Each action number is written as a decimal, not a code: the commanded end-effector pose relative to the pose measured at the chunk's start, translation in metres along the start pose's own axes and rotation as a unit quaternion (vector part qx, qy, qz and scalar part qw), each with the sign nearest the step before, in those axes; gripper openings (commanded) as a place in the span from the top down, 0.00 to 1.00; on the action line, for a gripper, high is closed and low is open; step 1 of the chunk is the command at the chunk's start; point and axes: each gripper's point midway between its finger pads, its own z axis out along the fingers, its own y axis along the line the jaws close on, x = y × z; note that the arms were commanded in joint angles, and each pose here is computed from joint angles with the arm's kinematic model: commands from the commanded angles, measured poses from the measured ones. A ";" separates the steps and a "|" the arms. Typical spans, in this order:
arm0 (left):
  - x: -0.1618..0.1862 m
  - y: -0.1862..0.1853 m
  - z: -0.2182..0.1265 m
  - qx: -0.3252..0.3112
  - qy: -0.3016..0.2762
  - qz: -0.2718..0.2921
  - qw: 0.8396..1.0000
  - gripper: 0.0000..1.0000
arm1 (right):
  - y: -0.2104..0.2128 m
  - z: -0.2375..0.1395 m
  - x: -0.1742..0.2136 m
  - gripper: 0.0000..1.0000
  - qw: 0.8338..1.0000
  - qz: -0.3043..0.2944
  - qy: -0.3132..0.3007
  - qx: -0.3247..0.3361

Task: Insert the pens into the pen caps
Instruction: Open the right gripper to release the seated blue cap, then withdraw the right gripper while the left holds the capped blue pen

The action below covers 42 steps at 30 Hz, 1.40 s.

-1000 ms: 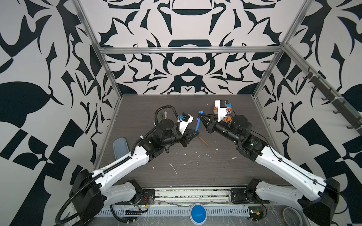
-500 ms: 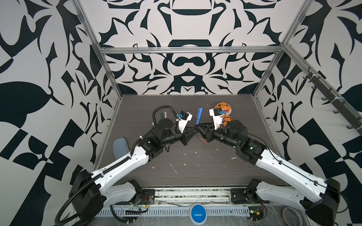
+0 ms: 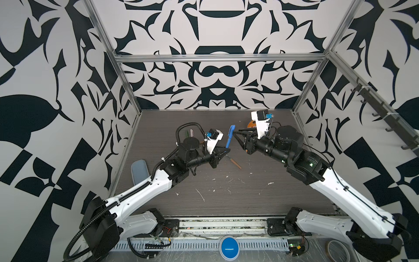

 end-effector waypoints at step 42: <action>-0.086 -0.009 -0.007 -0.002 -0.113 0.023 0.993 1.00 | -0.008 0.043 0.057 0.97 0.992 0.079 0.086 -0.054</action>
